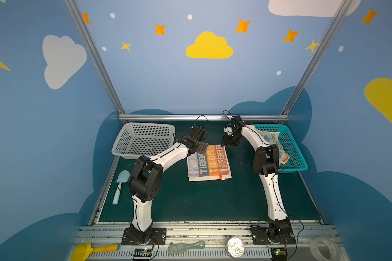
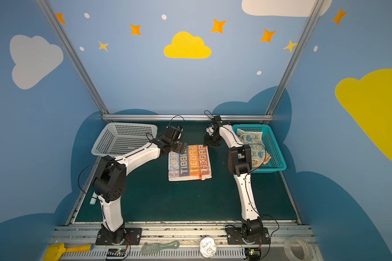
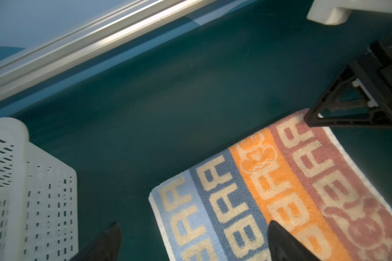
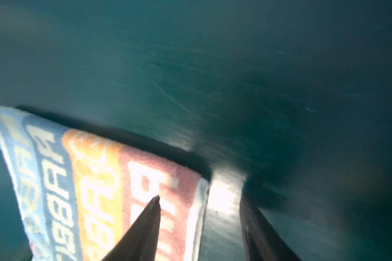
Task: Fold and stack the towels
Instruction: 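Lower both grippers and pinch the folded towel's far edge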
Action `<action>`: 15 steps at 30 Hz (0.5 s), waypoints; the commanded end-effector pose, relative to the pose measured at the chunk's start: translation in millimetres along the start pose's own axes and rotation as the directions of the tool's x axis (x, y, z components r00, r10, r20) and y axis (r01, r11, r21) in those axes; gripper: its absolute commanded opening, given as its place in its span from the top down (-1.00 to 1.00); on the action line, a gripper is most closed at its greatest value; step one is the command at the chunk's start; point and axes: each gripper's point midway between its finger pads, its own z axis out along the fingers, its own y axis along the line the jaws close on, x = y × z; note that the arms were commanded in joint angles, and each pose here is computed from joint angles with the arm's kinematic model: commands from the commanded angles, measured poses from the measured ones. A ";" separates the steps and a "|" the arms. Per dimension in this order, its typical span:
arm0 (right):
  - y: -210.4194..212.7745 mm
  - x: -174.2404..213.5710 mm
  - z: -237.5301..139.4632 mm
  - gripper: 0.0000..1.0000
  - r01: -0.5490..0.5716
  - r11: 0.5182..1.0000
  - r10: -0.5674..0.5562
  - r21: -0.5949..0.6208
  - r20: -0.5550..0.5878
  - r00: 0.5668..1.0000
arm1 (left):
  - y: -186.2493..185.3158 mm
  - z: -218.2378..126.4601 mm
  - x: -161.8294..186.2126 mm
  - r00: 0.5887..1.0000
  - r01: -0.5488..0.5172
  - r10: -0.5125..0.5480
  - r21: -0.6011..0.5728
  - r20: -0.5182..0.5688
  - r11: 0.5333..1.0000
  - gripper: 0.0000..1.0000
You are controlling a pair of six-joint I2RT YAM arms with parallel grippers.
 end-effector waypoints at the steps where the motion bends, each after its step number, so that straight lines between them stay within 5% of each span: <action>1: -8.8 -1.3 14.1 -0.06 -0.011 1.000 0.011 0.029 -0.002 1.000 | -12.9 1.2 8.0 0.999 0.035 -0.031 0.091 -0.042 0.995 -0.99; 15: 5.4 16.4 48.7 0.47 0.006 0.999 -0.003 0.038 -0.078 0.997 | -12.7 2.4 20.3 0.987 0.137 -0.121 0.155 -0.106 0.978 -0.99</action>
